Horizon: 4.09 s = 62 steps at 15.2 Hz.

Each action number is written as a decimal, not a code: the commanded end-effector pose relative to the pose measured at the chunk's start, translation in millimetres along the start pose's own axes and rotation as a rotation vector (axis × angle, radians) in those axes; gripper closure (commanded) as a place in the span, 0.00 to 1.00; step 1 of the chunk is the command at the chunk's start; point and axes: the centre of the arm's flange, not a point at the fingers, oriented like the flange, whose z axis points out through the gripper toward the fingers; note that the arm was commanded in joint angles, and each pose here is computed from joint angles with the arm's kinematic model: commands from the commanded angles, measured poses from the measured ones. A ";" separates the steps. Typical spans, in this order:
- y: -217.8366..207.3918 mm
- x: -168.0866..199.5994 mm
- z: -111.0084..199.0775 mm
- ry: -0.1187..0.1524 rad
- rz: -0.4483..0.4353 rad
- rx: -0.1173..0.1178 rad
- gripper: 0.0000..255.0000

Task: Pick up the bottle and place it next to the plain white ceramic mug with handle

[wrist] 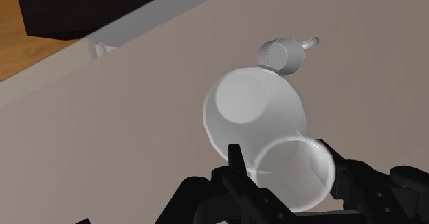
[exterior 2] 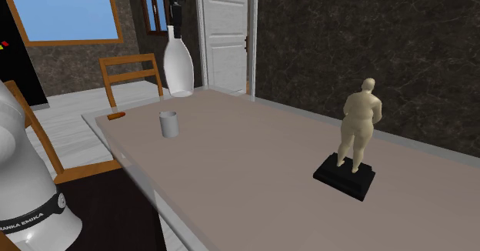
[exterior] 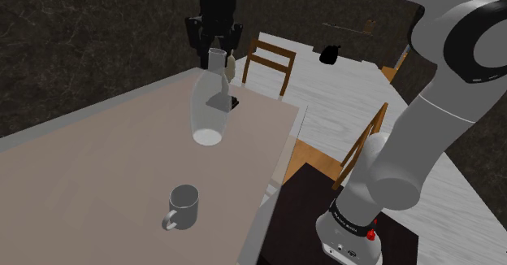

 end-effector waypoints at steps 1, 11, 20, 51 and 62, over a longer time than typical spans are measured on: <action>-0.1 1.5 10.5 0.001 0.000 0.000 1.00; 0.3 4.4 63.2 0.001 0.000 0.000 1.00; 0.6 7.1 110.6 0.001 0.000 0.000 1.00; 1.3 12.8 213.5 0.001 0.000 0.000 0.00; 1.3 12.7 163.5 0.001 0.000 0.000 0.00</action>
